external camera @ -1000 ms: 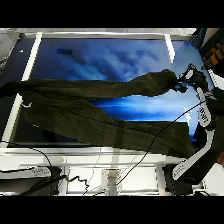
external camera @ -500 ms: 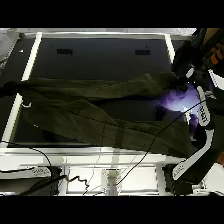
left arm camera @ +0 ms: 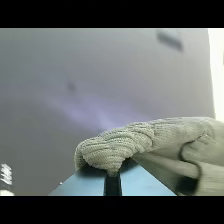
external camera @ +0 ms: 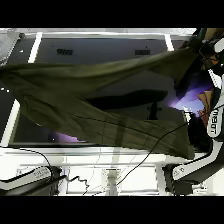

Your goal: Fold the clothes and pants, and hang the long-sleeved shirts on hangers.

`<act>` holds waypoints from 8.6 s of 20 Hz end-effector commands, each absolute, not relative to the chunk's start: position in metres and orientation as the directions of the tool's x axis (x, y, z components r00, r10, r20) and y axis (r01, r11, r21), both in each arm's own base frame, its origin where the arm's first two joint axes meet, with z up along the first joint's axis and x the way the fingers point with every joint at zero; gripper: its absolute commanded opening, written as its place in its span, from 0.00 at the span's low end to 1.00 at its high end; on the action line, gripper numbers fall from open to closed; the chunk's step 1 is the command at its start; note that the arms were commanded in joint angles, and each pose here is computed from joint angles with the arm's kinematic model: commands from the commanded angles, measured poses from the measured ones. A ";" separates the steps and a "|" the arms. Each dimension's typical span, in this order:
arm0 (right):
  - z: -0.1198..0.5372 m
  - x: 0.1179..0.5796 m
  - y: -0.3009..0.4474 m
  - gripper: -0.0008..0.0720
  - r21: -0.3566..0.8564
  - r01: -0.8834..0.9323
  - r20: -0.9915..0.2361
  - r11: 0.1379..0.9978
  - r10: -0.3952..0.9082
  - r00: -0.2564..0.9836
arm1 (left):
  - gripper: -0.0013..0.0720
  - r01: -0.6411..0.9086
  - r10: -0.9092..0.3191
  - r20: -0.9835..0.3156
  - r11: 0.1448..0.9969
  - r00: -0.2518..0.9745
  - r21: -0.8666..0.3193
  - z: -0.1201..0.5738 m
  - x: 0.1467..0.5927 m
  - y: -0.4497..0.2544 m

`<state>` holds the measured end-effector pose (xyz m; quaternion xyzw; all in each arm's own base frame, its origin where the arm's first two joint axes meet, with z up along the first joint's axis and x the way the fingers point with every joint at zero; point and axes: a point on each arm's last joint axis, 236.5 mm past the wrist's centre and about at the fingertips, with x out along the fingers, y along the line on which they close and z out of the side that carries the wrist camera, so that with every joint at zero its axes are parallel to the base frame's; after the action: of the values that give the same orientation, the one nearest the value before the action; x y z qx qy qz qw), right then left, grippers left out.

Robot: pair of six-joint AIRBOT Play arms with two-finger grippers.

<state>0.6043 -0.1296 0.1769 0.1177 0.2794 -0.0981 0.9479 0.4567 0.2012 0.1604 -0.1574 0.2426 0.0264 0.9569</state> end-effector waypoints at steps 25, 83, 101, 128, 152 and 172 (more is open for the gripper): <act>-0.070 0.326 -0.065 0.03 0.140 0.434 -0.938 0.890 -0.022 0.347 | 0.08 -0.234 -0.073 -0.569 0.864 0.819 -0.446 0.024 0.512 0.211; -0.047 0.408 -0.123 0.88 0.272 0.334 -0.871 0.902 0.083 0.484 | 0.08 -0.785 0.131 -0.964 0.610 0.233 -0.107 -0.010 0.199 0.267; -0.116 0.508 -0.059 0.53 0.261 -0.065 -0.902 0.963 0.267 0.340 | 0.08 -0.753 0.150 -0.923 0.632 0.353 -0.185 -0.001 0.241 0.263; 0.003 0.625 -0.143 0.83 0.268 0.239 -0.623 0.933 -0.021 0.782 | 0.08 -0.774 0.128 -0.872 0.533 0.472 -0.341 -0.033 0.262 0.248; -0.028 0.257 -0.106 0.08 0.367 0.108 -0.928 0.924 0.372 -0.031 | 0.08 -0.652 0.122 -0.816 0.672 0.565 -0.351 -0.020 0.284 0.247; -0.095 0.357 -0.088 0.03 0.259 0.099 -0.930 0.961 0.220 0.294 | 0.08 -0.653 0.124 -0.816 0.672 0.565 -0.350 -0.020 0.284 0.247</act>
<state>0.3173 -0.0754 -0.1147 0.1518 0.6363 0.0594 0.7540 0.2843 0.2473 -0.0200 -0.3288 0.4014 0.2368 0.8214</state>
